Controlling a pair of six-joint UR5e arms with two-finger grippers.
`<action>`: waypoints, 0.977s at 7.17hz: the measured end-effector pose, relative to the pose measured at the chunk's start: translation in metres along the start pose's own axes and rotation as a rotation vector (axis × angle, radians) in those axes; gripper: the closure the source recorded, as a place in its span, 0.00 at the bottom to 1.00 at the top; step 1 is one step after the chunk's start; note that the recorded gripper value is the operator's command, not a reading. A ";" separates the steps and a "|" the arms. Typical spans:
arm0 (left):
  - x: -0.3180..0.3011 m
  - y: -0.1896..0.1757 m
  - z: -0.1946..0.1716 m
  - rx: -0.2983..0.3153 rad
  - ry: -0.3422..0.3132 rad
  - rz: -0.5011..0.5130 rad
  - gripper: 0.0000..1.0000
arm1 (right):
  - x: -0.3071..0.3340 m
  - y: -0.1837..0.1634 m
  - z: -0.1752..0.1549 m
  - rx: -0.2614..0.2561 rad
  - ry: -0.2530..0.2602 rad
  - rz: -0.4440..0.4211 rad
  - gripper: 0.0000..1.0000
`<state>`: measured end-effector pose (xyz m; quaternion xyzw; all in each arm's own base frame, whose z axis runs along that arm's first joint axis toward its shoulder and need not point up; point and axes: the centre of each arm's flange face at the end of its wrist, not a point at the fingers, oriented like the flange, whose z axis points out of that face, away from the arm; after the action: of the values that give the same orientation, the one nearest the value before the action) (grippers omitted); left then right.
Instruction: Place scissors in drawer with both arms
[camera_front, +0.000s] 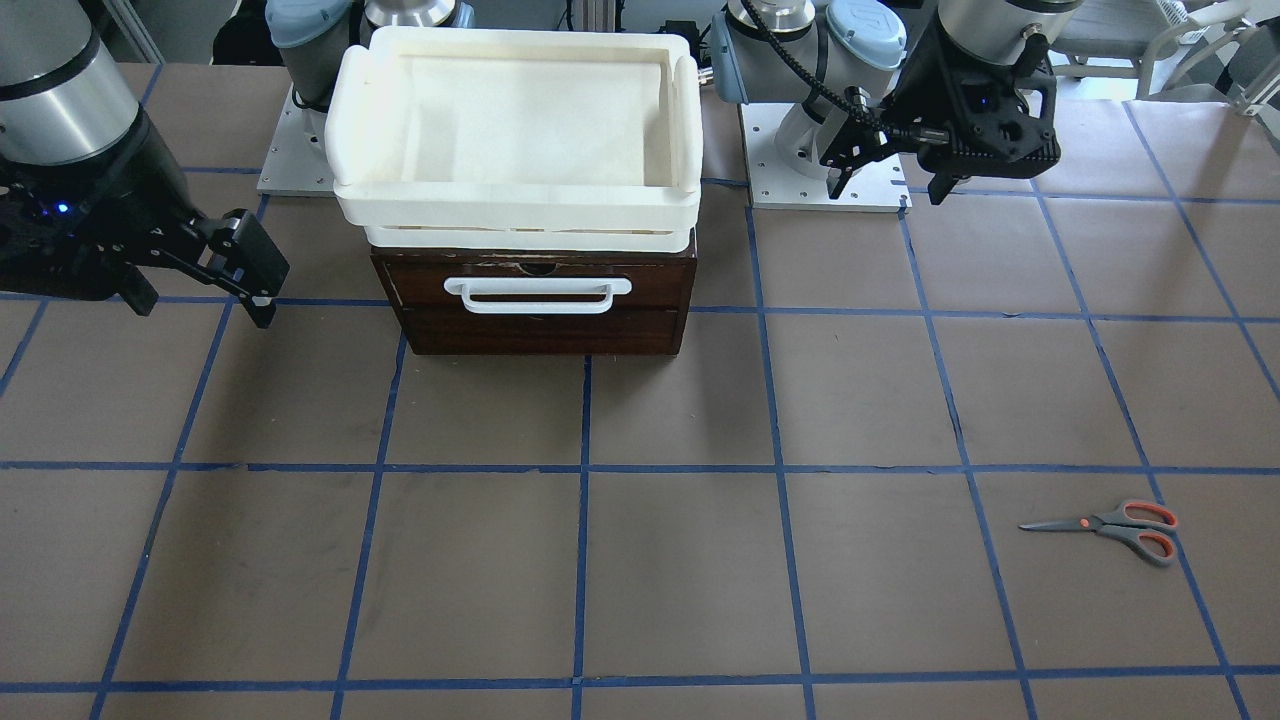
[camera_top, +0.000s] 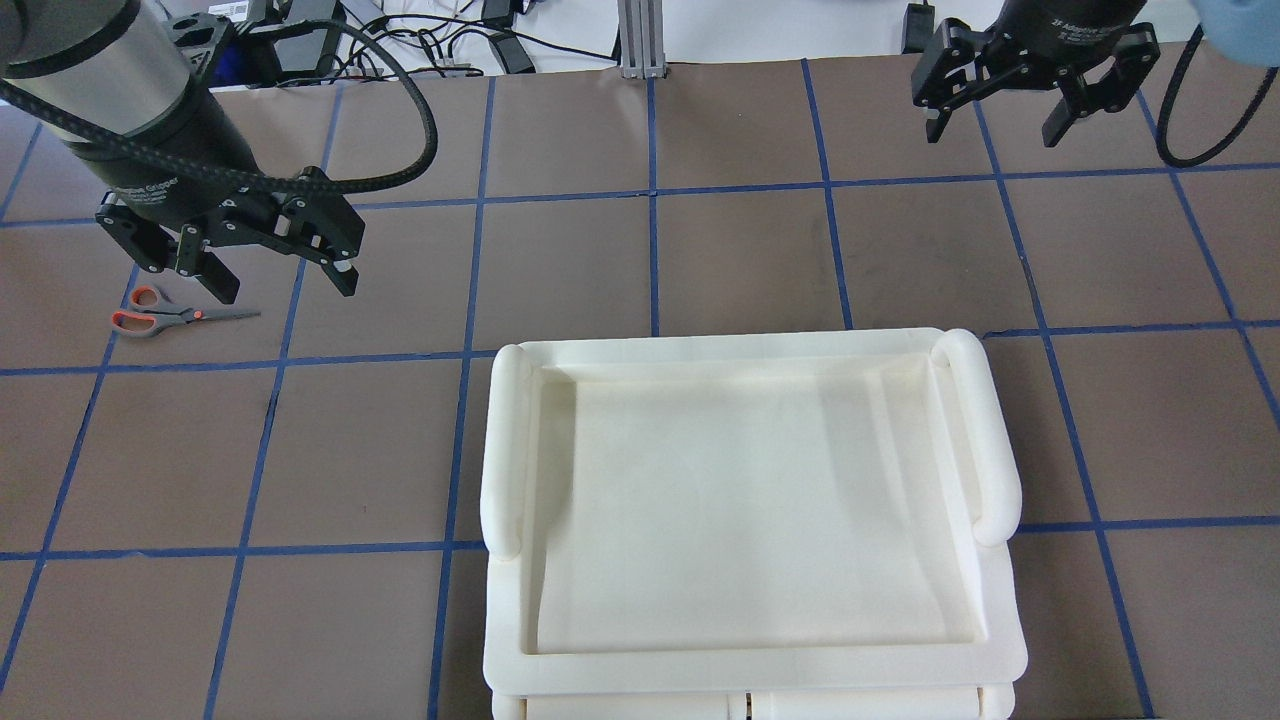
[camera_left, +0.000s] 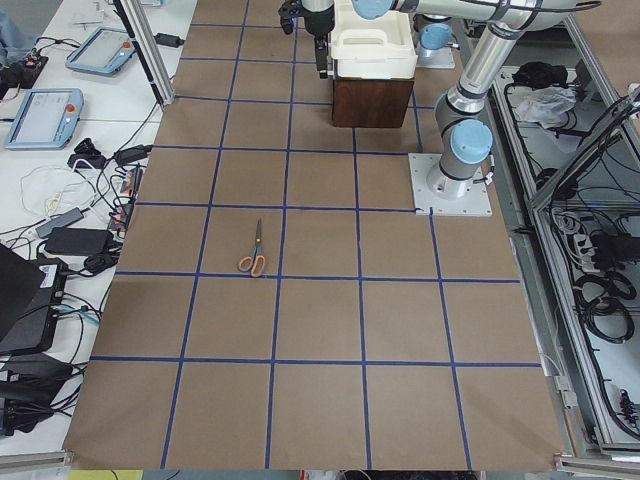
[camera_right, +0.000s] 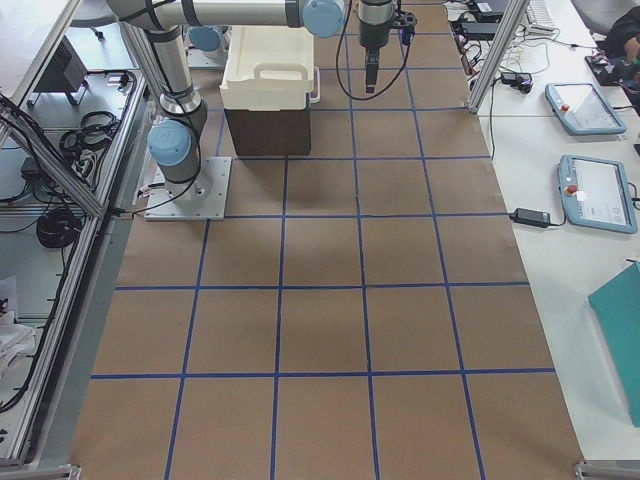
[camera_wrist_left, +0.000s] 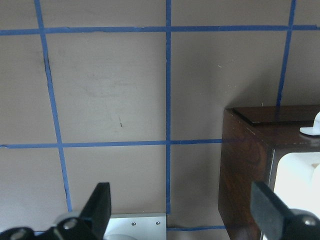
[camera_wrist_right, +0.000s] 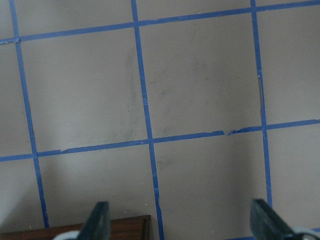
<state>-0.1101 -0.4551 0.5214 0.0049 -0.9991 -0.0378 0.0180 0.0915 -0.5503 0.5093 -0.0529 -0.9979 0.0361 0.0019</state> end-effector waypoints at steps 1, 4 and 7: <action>-0.002 -0.001 -0.002 0.017 -0.003 -0.003 0.00 | 0.000 0.000 0.000 0.000 0.000 0.000 0.00; -0.007 -0.003 0.004 0.013 -0.010 0.022 0.00 | 0.001 -0.004 0.001 0.012 0.000 -0.003 0.00; -0.104 -0.064 0.041 0.056 -0.101 0.415 0.02 | 0.013 -0.007 0.007 0.002 0.006 0.061 0.00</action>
<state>-0.0075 -0.5148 0.4715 -0.2022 -0.9790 -0.0056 -0.0250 0.0774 -0.5568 0.5025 -0.0833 -0.9958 0.0371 0.0038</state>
